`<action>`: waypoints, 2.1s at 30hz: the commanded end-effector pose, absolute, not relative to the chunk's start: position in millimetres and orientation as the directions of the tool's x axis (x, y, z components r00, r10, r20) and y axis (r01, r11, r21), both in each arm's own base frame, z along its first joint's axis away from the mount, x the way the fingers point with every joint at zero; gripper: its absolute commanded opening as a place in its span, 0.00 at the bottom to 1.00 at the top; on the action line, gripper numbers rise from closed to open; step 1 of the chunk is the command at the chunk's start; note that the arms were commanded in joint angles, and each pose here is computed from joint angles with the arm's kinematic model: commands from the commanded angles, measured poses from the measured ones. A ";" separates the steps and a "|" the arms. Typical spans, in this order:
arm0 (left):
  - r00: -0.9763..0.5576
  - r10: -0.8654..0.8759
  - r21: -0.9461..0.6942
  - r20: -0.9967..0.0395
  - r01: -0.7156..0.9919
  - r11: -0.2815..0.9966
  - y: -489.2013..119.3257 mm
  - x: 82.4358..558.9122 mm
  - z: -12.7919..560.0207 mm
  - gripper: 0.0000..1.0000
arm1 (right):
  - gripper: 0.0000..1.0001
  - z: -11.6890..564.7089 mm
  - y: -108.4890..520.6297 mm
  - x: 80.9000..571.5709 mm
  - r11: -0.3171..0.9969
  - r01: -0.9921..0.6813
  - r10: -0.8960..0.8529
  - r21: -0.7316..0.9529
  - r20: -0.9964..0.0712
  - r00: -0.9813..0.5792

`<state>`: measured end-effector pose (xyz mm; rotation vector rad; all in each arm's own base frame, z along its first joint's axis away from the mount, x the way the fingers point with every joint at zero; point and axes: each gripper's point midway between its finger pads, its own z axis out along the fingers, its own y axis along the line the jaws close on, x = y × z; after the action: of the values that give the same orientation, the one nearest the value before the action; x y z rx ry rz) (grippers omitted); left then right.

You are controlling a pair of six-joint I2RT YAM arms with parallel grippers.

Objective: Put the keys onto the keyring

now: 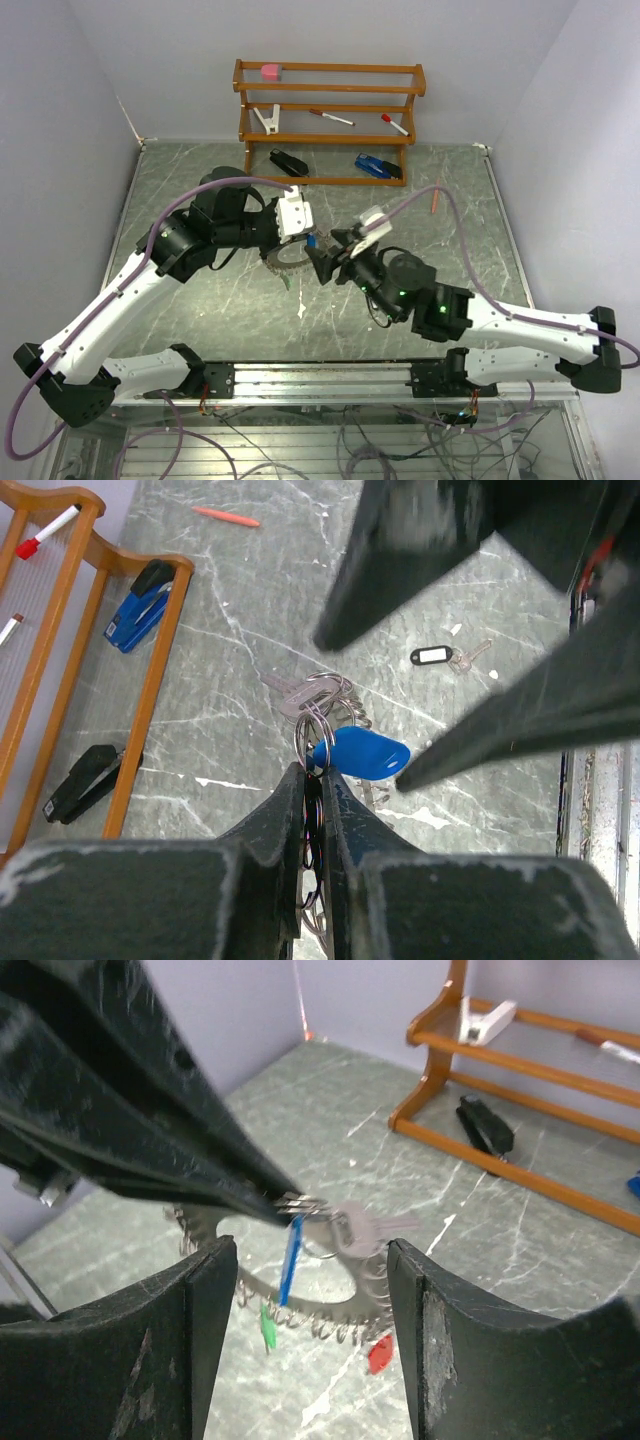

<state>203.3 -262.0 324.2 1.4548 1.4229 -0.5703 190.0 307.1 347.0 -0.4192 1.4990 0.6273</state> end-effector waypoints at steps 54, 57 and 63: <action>0.306 0.424 0.401 -0.853 0.903 0.156 -259.5 199.6 358.2 0.07 | 0.00 351.9 304.5 193.6 0.789 -0.598 0.142 0.142 -0.989 -0.046; 0.298 0.405 0.380 -0.864 0.915 0.137 -262.3 194.3 358.3 0.07 | 0.00 350.6 307.1 196.3 0.793 -0.588 0.162 0.157 -0.986 -0.044; 0.303 0.393 0.376 -0.868 0.919 0.122 -263.2 190.2 362.1 0.07 | 0.00 349.0 317.7 199.2 0.792 -0.591 0.159 0.151 -0.986 -0.038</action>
<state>199.3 -259.0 336.6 1.4866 1.3604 -0.5549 194.2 314.5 336.1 -0.4201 1.5205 0.6073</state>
